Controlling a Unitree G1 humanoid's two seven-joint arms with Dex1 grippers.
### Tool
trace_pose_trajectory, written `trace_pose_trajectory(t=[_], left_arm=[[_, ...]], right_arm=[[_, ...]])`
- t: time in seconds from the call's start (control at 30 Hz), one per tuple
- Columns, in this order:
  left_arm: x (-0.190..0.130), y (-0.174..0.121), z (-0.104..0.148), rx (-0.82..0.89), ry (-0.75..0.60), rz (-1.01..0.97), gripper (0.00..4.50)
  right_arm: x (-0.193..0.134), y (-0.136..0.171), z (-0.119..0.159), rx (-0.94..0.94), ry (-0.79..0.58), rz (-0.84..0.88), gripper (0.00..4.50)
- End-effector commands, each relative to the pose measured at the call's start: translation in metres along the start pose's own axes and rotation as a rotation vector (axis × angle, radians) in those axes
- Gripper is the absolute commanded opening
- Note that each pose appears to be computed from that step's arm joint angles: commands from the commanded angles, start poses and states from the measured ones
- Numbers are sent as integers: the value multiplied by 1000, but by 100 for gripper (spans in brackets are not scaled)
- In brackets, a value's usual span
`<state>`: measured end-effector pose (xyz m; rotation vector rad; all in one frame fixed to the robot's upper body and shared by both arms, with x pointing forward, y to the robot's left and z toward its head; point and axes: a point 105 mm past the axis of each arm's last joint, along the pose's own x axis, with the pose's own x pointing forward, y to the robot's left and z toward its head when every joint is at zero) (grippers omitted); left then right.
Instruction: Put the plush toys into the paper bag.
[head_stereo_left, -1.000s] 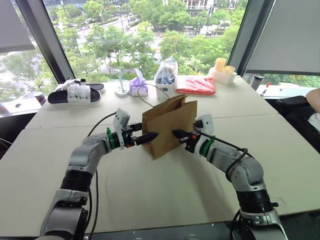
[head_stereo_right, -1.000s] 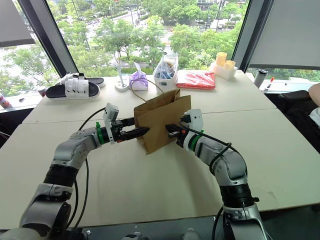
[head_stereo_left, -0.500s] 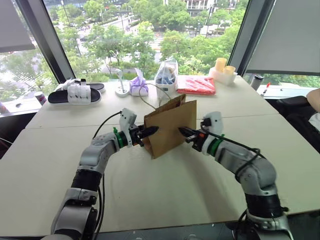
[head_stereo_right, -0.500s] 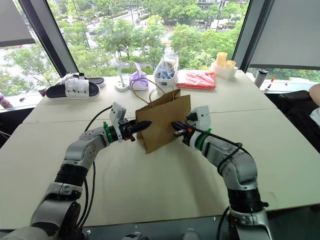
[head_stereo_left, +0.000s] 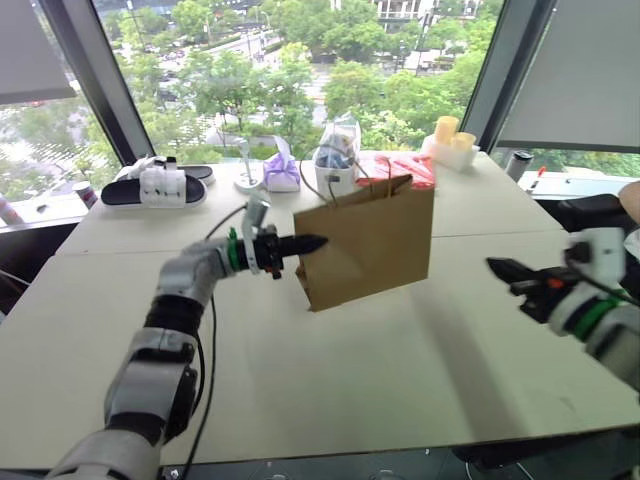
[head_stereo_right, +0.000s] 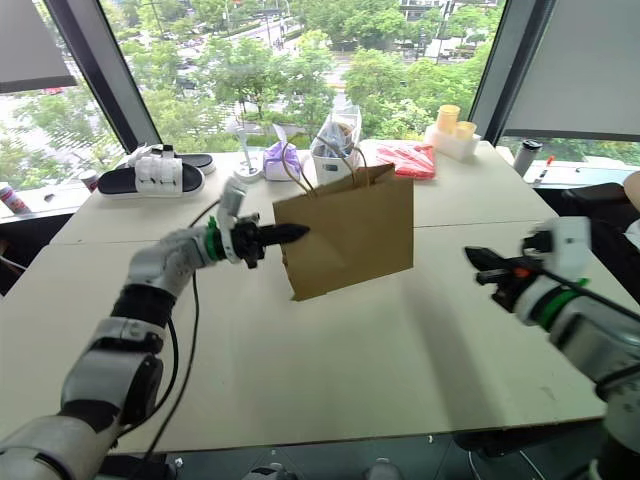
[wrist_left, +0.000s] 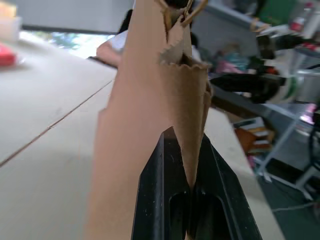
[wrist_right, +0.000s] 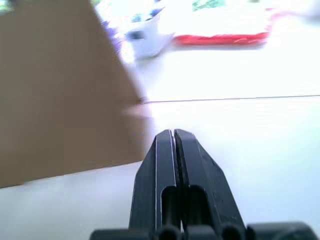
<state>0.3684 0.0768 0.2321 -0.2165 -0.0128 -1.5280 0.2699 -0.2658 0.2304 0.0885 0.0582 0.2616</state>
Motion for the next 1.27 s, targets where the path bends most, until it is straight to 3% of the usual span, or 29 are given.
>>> trace_pose_trajectory(t=[0.03,0.13,0.37,0.47,0.6,0.73,0.97,1.27], left_arm=[[-2,-8,-5,-20,73,-113,5],[-2,-5,-25,-14,157,-120,5],[-4,0,-50,-40,220,-107,5],[-11,3,-58,-79,251,-78,80],[-27,7,-60,-49,273,-29,277],[-44,7,-53,-35,271,17,444],[-91,-4,-17,115,197,237,444],[-86,-63,-12,102,135,344,444]], right_arm=[[-10,4,15,-34,-46,10,0],[-12,8,14,-41,-43,16,0],[-7,18,8,-45,-20,48,0],[-2,22,9,-50,-17,68,0],[4,28,7,-71,2,103,0],[7,35,7,-101,19,143,0],[1,60,-4,-229,129,328,0],[-9,79,-5,-303,231,507,0]])
